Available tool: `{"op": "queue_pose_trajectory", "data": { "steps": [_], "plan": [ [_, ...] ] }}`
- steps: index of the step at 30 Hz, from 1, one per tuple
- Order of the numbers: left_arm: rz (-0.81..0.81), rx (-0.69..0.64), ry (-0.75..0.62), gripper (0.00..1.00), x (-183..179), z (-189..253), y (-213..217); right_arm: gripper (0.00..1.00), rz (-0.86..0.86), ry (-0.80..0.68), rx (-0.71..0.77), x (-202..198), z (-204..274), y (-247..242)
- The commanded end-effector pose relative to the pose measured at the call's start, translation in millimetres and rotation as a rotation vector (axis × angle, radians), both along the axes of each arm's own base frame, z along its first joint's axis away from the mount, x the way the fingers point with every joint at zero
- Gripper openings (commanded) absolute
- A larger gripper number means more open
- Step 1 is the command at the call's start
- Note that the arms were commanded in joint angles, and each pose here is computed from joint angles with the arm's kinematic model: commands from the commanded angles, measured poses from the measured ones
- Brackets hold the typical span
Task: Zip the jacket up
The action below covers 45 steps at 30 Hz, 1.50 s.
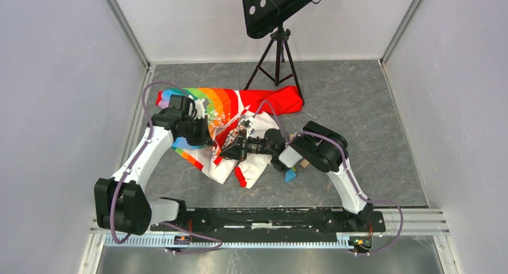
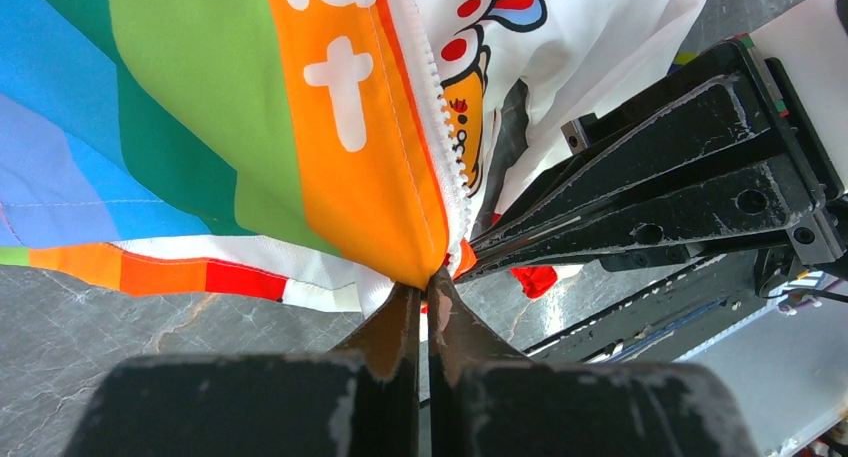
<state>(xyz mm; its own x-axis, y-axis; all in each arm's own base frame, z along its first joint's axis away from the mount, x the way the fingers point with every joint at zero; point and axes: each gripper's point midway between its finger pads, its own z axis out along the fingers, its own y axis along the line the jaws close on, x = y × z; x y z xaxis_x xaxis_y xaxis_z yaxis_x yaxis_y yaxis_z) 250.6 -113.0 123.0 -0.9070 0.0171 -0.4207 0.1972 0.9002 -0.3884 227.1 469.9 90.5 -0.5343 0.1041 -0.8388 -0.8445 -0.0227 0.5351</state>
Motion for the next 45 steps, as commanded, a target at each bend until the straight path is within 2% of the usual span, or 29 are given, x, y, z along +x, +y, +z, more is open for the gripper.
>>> {"op": "queue_pose_trajectory", "data": {
  "steps": [1, 17, 28, 45],
  "plan": [
    [-0.021, -0.03, -0.023, 0.02, 3.6, 2.6, -6.1, 0.0, 0.009, -0.066, 0.067, -1.0, 23.9, 1.0],
    [-0.042, -0.094, -0.008, 0.02, -3.4, 3.0, -16.4, 0.0, -0.031, -0.025, 0.12, 12.0, 30.5, -8.8],
    [-0.06, -0.139, 0.049, 0.02, -6.0, 3.6, -24.9, 0.0, -0.057, -0.07, 0.132, 13.5, 37.2, -13.5],
    [-0.05, -0.098, 0.112, 0.02, -11.3, -4.0, -23.6, 0.01, -0.14, -0.111, 0.192, 25.1, 55.0, -31.5]
  ]
}}
